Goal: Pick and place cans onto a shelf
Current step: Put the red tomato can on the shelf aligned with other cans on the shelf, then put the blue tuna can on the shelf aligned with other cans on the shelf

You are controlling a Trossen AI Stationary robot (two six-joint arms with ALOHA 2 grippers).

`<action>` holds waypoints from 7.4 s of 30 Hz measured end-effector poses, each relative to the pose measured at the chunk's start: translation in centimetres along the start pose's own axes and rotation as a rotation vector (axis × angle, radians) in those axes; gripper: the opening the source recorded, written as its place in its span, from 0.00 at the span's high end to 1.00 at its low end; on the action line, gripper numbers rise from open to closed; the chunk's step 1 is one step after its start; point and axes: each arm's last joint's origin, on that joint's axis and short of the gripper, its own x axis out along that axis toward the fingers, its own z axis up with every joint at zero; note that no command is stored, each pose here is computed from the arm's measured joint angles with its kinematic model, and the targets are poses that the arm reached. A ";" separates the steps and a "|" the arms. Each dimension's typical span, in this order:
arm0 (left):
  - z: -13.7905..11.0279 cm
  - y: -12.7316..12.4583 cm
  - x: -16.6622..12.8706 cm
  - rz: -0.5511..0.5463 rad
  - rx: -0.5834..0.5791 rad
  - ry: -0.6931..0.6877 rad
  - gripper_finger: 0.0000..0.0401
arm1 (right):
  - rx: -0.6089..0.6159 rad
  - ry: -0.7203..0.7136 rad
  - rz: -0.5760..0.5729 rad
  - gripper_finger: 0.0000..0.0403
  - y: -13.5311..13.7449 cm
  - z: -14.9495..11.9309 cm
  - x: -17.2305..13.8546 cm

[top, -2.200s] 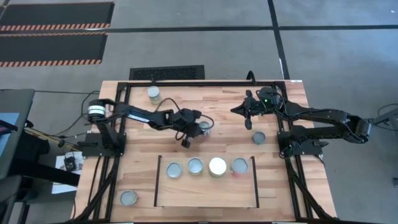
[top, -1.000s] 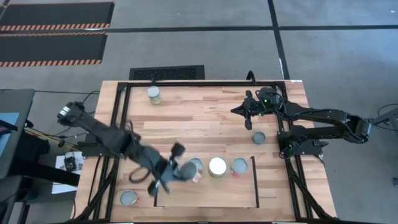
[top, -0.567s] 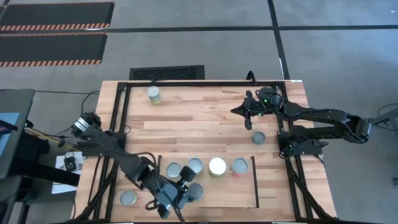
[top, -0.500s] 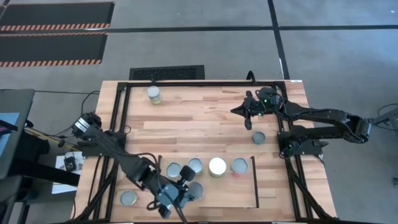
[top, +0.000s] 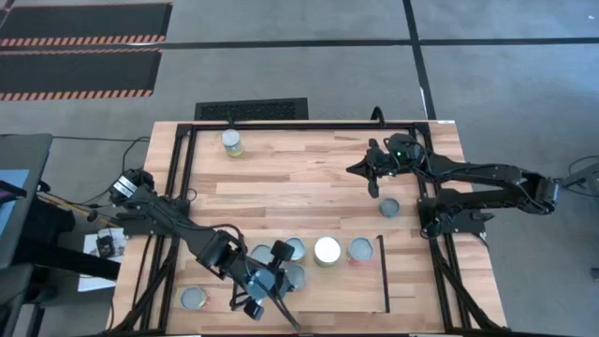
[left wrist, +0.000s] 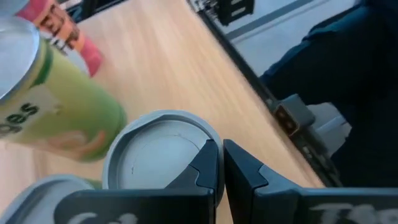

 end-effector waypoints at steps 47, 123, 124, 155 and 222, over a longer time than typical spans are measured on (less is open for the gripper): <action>2.2 0.3 -2.0 -0.001 -0.058 -0.005 0.83 | -0.009 0.032 0.007 0.98 0.1 -0.3 0.0; -19.3 23.8 -10.2 0.458 -0.221 -0.433 1.00 | 0.408 0.952 -0.244 0.97 3.5 -5.1 3.4; -19.3 23.8 -10.2 0.459 -0.221 -0.433 1.00 | 0.394 0.922 -0.235 0.98 3.4 -4.8 3.6; -23.5 21.5 -7.4 0.419 -0.286 -0.417 1.00 | -0.113 0.849 -0.002 0.68 3.4 -0.7 6.5; -20.3 18.8 -6.0 0.244 -0.090 -0.180 0.68 | -0.331 0.442 0.574 0.97 5.6 12.7 19.4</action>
